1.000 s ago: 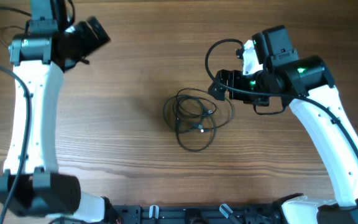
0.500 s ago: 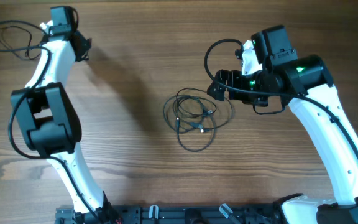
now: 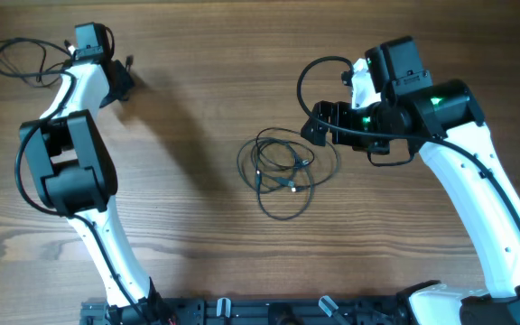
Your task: Untangle cables
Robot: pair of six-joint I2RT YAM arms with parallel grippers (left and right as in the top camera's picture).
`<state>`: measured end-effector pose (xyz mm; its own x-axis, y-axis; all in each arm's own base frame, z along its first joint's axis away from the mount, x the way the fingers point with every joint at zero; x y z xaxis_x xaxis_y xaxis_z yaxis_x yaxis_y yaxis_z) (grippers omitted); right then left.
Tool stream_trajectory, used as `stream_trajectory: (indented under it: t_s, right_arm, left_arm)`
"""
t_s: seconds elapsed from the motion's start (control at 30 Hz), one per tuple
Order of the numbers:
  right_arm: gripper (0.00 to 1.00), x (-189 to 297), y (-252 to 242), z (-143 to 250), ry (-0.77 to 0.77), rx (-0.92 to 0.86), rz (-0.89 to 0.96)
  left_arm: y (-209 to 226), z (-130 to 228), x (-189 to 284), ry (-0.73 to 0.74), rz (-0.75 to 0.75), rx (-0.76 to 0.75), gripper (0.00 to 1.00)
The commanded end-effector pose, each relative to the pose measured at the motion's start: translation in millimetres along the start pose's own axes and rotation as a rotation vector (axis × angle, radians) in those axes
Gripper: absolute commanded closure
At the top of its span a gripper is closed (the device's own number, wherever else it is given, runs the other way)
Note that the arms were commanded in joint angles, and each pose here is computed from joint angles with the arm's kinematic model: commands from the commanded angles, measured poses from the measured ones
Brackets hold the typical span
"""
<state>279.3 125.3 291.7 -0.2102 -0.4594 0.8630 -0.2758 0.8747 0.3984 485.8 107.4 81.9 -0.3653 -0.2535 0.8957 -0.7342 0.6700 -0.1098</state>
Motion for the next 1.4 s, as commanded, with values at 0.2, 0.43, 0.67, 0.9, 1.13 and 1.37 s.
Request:
stream_trajectory:
  t_s: [0.2,0.43,0.67,0.9,1.13,1.37]
  right_arm:
    - [0.0,-4.4,0.9,0.5,0.017,0.011,-0.008]
    - [0.0,-4.4,0.8,1.0,0.021,-0.032,-0.007]
    - [0.0,-4.4,0.8,1.0,0.021,-0.032,-0.007]
    - [0.0,-5.9,-3.2,-6.0,-0.021,-0.008,0.042]
    - [0.0,-67.2,14.5,-3.4,0.161,0.223,0.016]
    - [0.0,-162.5,20.0,-3.9,0.27,0.486,0.239]
  left_arm:
    - [1.7,30.4,-78.7,0.036,0.008,-0.016,0.96]
    - [-12.2,11.8,-79.9,-0.061,0.073,-0.081,0.96]
    - [-43.8,-53.5,147.1,-0.125,0.455,-0.044,0.79]
    - [-30.0,47.5,248.7,0.462,0.538,-0.083,0.0]
    - [-33.0,137.8,210.9,0.646,0.252,-0.095,0.0]
    - [-5.7,112.7,196.9,0.66,0.171,0.134,0.0]
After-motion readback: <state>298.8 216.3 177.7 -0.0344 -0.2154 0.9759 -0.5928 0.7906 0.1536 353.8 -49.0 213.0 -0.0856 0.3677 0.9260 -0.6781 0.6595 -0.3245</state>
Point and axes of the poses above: each gripper's point midway between its finger pads, its own x axis back along the fingers, its own y axis along the line the jaws close on, z = x × y, the point moved 9 cm from there along x, back along the fingers, and after that the axes turned 13 degrees about x, right-handed, at the moved point
